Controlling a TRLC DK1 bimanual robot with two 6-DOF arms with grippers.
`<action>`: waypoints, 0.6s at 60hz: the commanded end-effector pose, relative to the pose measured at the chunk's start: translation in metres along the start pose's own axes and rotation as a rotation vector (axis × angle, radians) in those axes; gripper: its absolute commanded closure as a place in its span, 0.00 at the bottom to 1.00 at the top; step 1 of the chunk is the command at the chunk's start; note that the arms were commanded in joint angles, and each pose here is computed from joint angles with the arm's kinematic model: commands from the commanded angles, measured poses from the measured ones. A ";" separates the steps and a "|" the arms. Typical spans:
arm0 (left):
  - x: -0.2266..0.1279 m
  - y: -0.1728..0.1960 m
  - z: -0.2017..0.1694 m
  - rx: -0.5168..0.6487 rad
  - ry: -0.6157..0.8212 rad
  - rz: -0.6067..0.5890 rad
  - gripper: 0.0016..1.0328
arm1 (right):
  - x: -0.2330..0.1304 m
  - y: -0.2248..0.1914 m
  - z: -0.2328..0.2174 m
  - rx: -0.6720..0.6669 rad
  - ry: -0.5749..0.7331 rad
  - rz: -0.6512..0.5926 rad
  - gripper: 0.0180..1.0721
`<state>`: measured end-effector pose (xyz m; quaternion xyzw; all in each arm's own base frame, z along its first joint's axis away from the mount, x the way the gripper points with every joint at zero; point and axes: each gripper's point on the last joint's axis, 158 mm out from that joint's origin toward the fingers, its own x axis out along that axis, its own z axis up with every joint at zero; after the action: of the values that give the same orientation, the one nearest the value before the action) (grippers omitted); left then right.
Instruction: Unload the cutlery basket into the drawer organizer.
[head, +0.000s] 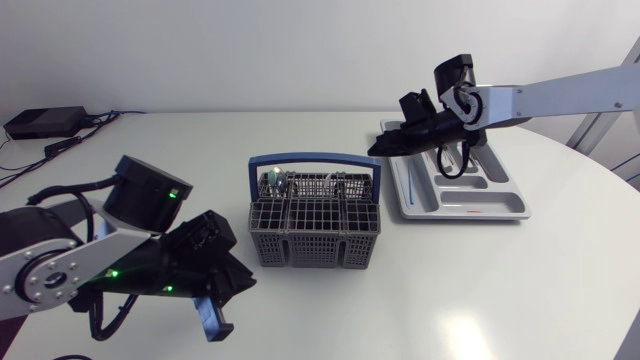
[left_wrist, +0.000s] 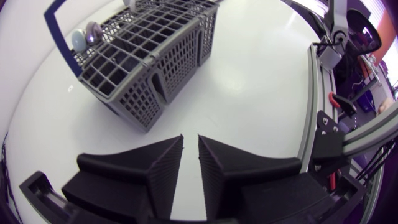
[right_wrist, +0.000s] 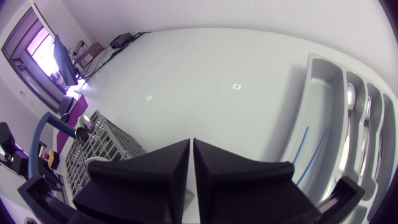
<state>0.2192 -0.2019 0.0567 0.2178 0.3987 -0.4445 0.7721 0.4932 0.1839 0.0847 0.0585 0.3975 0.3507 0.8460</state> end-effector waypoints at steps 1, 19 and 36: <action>0.012 -0.007 -0.022 0.045 0.055 -0.051 0.83 | 0.017 0.002 -0.014 0.032 0.051 0.030 0.93; 0.034 0.009 -0.007 0.087 -0.025 -0.074 0.84 | 0.026 0.013 -0.033 0.017 0.151 0.077 0.93; 0.043 0.056 0.014 0.055 -0.086 0.014 0.84 | 0.013 0.026 -0.063 -0.005 0.211 0.103 0.94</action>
<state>0.2662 -0.2045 0.0198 0.2194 0.3718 -0.4629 0.7742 0.4597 0.2006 0.0479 0.0442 0.4682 0.3884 0.7924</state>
